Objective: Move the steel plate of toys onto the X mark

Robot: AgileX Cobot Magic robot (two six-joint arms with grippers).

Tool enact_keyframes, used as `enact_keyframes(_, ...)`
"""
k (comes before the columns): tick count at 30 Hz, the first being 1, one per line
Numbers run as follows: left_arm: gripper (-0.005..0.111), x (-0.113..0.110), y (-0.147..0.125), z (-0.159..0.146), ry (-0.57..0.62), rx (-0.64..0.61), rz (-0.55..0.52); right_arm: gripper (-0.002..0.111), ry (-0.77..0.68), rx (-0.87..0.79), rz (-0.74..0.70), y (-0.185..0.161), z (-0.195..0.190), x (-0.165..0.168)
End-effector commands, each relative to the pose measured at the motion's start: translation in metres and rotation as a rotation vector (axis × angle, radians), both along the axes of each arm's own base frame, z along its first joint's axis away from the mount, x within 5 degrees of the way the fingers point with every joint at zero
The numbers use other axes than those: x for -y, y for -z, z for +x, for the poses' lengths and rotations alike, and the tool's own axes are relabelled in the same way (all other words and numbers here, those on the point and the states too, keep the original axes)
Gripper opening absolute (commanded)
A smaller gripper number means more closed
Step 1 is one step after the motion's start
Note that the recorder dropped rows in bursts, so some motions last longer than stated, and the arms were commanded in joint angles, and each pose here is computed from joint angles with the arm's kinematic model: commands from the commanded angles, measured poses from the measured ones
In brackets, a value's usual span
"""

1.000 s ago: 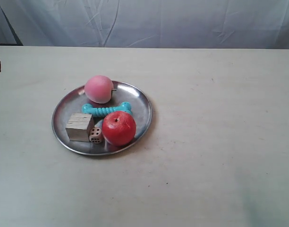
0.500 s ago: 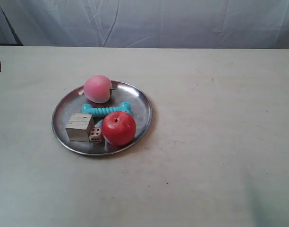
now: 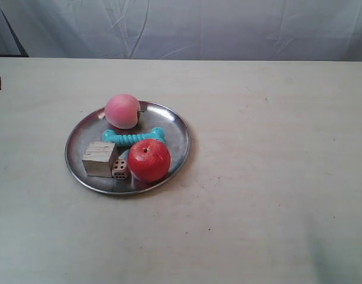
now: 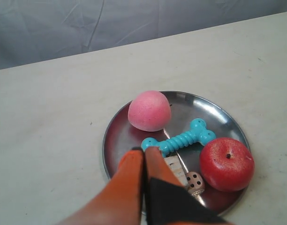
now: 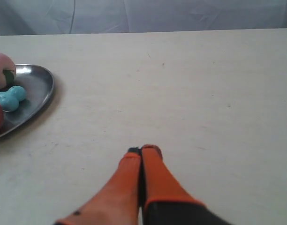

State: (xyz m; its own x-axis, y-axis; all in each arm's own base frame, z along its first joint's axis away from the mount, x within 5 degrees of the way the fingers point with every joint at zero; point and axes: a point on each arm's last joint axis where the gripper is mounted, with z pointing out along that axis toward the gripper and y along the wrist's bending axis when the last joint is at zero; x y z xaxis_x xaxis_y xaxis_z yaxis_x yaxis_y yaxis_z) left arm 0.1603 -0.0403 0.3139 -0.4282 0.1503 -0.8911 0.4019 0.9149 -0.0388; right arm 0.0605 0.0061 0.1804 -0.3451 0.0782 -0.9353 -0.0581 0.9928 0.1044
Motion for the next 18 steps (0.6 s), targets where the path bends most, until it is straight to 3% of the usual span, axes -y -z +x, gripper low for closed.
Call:
enact_keyframes(1,0.0,0.0,0.0,-0.001,0.0,0.01,0.008,-0.001,0.006,0.012,0.002,0.0,0.0,0.0)
enact_keyframes(7,0.0,0.0,0.0,-0.001,0.0,0.007,0.002,-0.001,0.006,0.012,0.002,0.0,0.0,0.0)
enact_keyframes(11,0.0,-0.005,0.0,-0.008,-0.014,0.061,0.094,-0.001,0.006,0.014,0.002,0.0,0.0,0.0)
enact_keyframes(18,0.0,-0.022,0.001,-0.052,-0.214,0.112,0.021,-0.001,0.006,0.014,0.006,0.0,0.0,0.0)
